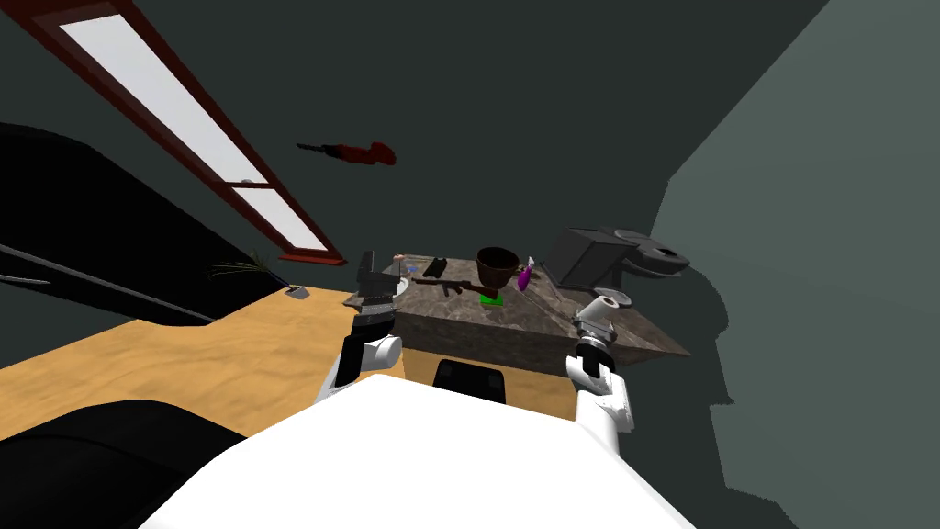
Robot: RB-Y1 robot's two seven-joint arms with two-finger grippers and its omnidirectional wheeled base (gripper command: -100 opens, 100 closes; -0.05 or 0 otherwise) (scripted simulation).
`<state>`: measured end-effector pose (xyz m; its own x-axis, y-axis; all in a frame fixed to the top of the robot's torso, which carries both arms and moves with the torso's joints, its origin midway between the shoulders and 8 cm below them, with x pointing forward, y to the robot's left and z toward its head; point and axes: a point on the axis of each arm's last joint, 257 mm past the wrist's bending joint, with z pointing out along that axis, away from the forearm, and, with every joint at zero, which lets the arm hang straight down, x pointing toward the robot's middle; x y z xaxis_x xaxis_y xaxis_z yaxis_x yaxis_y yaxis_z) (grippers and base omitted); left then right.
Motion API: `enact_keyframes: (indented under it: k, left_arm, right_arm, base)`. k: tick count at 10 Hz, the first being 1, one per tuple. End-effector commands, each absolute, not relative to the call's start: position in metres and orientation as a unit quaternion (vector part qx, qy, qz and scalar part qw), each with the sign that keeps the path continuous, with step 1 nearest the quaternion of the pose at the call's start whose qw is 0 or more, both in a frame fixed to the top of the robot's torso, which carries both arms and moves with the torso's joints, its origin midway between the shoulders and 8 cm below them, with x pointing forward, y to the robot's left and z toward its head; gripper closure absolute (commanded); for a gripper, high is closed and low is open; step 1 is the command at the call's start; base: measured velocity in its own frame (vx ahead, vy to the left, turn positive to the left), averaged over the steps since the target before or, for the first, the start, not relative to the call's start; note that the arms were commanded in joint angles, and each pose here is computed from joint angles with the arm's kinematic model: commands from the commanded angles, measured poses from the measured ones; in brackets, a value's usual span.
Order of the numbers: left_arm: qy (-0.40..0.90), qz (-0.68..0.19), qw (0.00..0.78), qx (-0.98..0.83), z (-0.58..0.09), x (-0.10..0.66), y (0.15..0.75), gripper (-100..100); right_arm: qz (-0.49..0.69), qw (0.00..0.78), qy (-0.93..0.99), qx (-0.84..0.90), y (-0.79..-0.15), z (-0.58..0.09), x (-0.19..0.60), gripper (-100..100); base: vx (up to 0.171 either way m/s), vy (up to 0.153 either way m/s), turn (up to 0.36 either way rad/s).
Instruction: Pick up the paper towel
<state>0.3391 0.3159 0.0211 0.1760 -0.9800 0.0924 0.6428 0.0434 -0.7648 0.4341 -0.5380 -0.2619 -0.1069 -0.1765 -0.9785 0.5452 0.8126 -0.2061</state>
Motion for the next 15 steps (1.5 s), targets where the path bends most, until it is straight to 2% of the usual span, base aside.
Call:
enact_keyframes:
  k: [1, 3, 4, 6, 9, 11, 12, 15]
  left_arm:
    - [0.24, -0.595, 0.681, -0.352, 0.021, 0.339, 0.316, 0]
    - [0.24, -0.595, 0.681, -0.352, 0.021, 0.339, 0.316, 0]
    - [0.24, -0.595, 0.681, -0.352, 0.021, 0.339, 0.316, 0]
    - [0.24, -0.595, 0.681, -0.352, 0.021, 0.339, 0.316, 0]
    - [0.24, -0.595, 0.681, -0.352, 0.021, 0.339, 0.316, 0]
    - [0.24, -0.595, 0.681, -0.352, 0.021, 0.339, 0.316, 0]
    - [0.24, -0.595, 0.681, -0.352, 0.021, 0.339, 0.316, 0]
    - [0.24, -0.595, 0.681, -0.352, 0.021, 0.339, 0.316, 0]
  right_arm:
    - [-0.301, 0.637, 0.692, 0.16, -0.574, -0.27, 0.396, -100]
    - [-0.3, 0.638, 0.689, 0.168, -0.578, -0.27, 0.392, -100]
    - [-0.324, 0.622, 0.687, 0.193, -0.61, -0.276, 0.354, -100]
    - [-0.322, 0.623, 0.685, 0.196, -0.61, -0.275, 0.353, -100]
    - [-0.368, 0.595, 0.672, 0.243, -0.663, -0.278, 0.277, -100]
    - [-0.368, 0.594, 0.671, 0.249, -0.666, -0.279, 0.27, -100]
    - [-0.391, 0.579, 0.664, 0.268, -0.688, -0.278, 0.23, -100]
    - [-0.415, 0.565, 0.648, 0.296, -0.712, -0.272, 0.181, -100]
  base:
    - [-0.039, 0.006, 0.432]
    - [-0.023, 0.0, 0.212]
    - [-0.024, 0.011, 0.371]
    - [-0.02, 0.002, 0.186]
    - [-0.029, 0.011, 0.367]
    - [-0.02, 0.006, 0.221]
    - [-0.031, 0.018, 0.37]
    - [-0.028, 0.013, 0.354]
